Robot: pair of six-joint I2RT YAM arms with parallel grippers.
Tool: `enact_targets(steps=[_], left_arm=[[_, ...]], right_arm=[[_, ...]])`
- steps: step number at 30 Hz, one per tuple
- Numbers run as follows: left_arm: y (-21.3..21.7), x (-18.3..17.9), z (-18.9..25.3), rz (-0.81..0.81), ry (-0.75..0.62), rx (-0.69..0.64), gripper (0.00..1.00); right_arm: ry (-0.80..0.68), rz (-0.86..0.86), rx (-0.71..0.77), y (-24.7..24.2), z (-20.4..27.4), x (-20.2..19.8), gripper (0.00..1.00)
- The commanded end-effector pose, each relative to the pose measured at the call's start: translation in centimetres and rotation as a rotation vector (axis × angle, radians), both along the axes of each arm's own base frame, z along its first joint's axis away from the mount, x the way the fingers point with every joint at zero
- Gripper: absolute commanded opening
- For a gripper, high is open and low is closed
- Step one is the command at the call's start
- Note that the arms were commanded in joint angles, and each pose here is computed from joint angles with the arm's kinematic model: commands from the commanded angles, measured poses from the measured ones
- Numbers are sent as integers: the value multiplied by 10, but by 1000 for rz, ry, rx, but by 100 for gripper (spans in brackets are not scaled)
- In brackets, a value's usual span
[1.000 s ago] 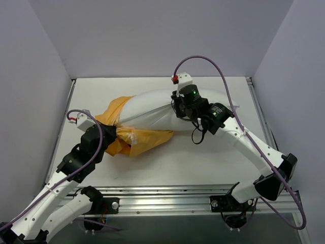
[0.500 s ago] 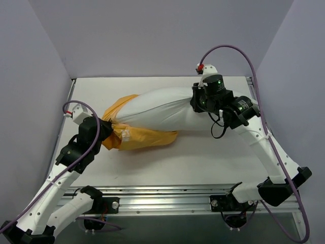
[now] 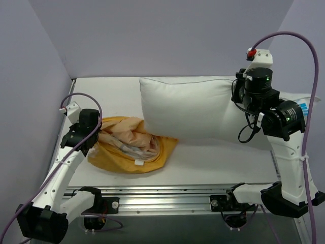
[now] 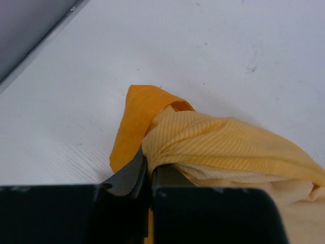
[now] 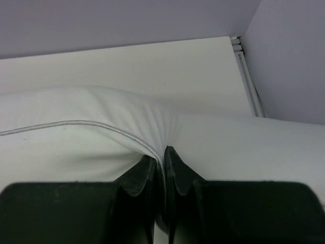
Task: Remove the pillowcase from the pillow
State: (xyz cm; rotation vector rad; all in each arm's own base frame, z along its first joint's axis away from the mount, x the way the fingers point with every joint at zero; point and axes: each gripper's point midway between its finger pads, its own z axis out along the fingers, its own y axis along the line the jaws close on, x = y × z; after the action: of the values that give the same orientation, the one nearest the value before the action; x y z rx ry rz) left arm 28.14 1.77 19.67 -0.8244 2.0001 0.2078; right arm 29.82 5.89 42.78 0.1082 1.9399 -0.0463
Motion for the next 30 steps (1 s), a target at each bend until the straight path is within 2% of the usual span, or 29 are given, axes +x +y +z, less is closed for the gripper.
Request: enact_targets(steps=[1,5,11,15,19,23,25,26,27,29,30], left_arm=[[20,20,28,27,-20,87,4],[40,42,30,66,17,68,4],[34,77,80,-2,-81,56,4],[36,78,108,-14,-142,84,4],[40,72,127,-26,-198,116,4],[28,75,123,-124,-251,113,6],[20,76,115,-164,-249,90,6],[13,78,113,-195,-255,70,6],[10,78,104,-207,-243,55,6],[-3,81,97,-260,-248,7,7],[-9,82,87,-284,-234,-21,8]], right_arm=[[-222,-122,44,-25,67,0,0],[-308,-152,59,-30,99,2,0],[-358,-296,-36,-47,112,32,0],[-424,-408,-52,-62,116,51,0],[-456,-418,-80,-60,106,68,0],[-392,-312,-54,-36,52,91,0],[-293,-186,-14,-9,-1,103,0],[-267,-142,55,3,-18,103,0],[-180,-88,71,17,-62,105,0],[-96,106,215,65,-103,103,0],[3,157,234,80,-150,95,0]])
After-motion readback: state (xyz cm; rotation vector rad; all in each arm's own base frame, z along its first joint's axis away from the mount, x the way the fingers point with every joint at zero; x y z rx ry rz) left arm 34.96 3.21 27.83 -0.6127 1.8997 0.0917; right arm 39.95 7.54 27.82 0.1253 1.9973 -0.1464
